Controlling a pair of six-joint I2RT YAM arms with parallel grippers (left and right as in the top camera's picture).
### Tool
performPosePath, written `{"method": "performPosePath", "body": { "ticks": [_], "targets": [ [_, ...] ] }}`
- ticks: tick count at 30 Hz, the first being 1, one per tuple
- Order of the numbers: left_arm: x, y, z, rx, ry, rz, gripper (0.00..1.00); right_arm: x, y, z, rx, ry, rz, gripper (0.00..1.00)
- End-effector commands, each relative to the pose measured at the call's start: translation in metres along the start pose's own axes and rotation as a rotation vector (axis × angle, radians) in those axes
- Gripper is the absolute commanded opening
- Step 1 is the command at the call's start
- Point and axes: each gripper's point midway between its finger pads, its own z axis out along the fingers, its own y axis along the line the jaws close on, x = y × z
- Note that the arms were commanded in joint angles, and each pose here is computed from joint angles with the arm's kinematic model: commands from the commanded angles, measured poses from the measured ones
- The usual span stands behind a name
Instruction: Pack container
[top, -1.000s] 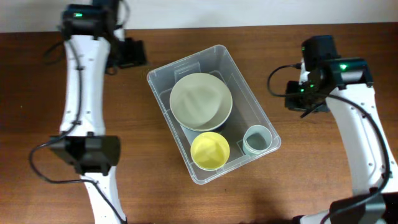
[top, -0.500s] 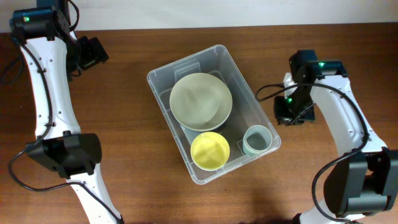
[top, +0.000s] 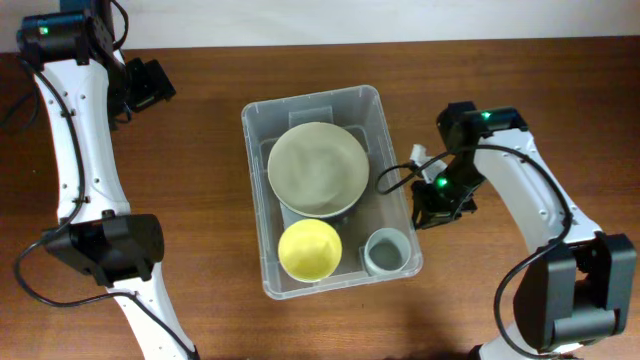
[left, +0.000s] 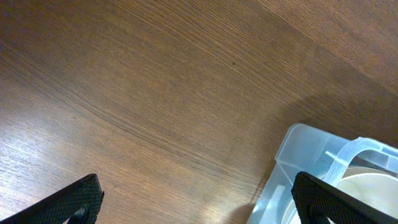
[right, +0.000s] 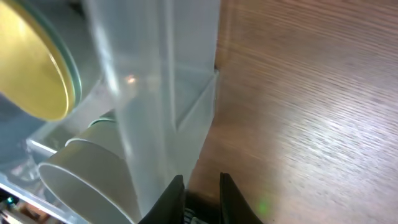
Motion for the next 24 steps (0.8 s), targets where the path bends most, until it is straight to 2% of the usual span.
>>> {"method": "performPosePath", "body": {
  "ticks": [1, 7, 15, 24],
  "targets": [
    [0.000, 0.002, -0.013, 0.007, -0.028, -0.015, 0.99, 0.004, 0.026, 0.008, -0.057, 0.027, -0.088, 0.16],
    [0.000, 0.002, -0.013, 0.007, -0.028, -0.016, 0.99, 0.000, 0.034, 0.013, -0.044, 0.018, -0.126, 0.15],
    [0.000, 0.002, -0.013, 0.007, -0.028, -0.012, 0.99, -0.024, -0.021, 0.001, 0.152, -0.086, 0.065, 0.15],
    [0.000, 0.002, -0.013, 0.008, -0.027, -0.011, 0.99, -0.074, -0.039, -0.024, 0.162, -0.310, 0.052, 0.17]
  ]
}}
